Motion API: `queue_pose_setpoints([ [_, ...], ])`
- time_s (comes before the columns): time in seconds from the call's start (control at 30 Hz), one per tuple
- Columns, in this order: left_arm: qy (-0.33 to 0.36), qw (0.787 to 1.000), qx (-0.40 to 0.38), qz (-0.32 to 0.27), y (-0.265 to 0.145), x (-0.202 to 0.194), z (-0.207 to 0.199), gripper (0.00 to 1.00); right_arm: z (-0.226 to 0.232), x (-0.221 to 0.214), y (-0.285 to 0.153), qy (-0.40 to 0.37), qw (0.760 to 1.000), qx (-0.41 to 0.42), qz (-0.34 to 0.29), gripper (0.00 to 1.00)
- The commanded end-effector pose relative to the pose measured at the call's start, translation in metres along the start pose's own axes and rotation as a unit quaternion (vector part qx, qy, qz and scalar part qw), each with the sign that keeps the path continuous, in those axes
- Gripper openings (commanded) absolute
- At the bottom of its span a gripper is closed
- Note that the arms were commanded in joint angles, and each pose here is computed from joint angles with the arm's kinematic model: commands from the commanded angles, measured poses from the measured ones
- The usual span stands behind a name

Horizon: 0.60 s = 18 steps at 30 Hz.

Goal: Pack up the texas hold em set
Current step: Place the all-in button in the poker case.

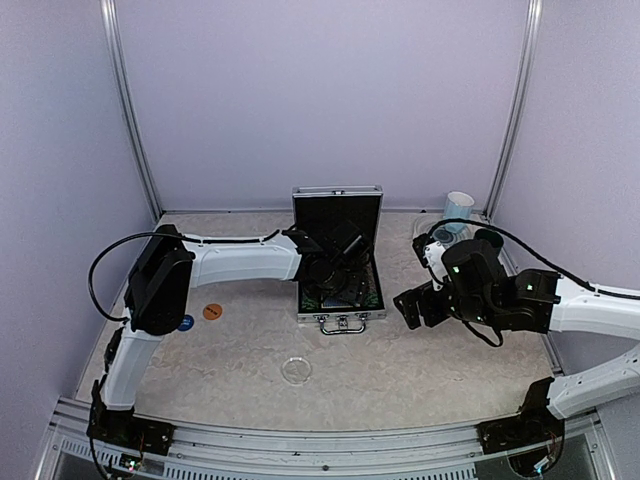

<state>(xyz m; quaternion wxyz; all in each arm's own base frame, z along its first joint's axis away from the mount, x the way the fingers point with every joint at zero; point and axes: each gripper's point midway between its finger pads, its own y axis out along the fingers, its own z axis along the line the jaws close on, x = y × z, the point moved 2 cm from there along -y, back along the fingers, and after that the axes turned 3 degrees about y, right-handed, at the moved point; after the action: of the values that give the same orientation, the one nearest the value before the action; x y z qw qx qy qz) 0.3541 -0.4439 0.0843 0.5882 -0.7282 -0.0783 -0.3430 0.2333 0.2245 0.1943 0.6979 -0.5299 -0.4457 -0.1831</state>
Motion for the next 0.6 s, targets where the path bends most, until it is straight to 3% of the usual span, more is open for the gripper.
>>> queue_pose_setpoints([
  [0.0, 0.0, 1.0, -0.003, 0.001, 0.005, -0.003, -0.001, 0.81, 0.0, 0.006, -0.005, 0.007, 1.0, 0.007, -0.009, 0.99],
  [0.1, -0.003, 1.0, -0.001, -0.004, -0.001, 0.002, 0.0, 0.92, 0.003, 0.007, -0.006, 0.005, 1.0, 0.014, -0.009, 0.99],
  [0.23, -0.007, 1.0, -0.008, -0.015, -0.021, 0.009, -0.001, 0.99, 0.017, 0.009, -0.007, -0.008, 0.998, 0.055, -0.008, 0.99],
  [0.57, -0.024, 0.997, -0.012, -0.069, -0.113, 0.021, 0.016, 0.99, 0.058, 0.005, 0.002, -0.069, 0.991, 0.112, 0.008, 0.99],
])
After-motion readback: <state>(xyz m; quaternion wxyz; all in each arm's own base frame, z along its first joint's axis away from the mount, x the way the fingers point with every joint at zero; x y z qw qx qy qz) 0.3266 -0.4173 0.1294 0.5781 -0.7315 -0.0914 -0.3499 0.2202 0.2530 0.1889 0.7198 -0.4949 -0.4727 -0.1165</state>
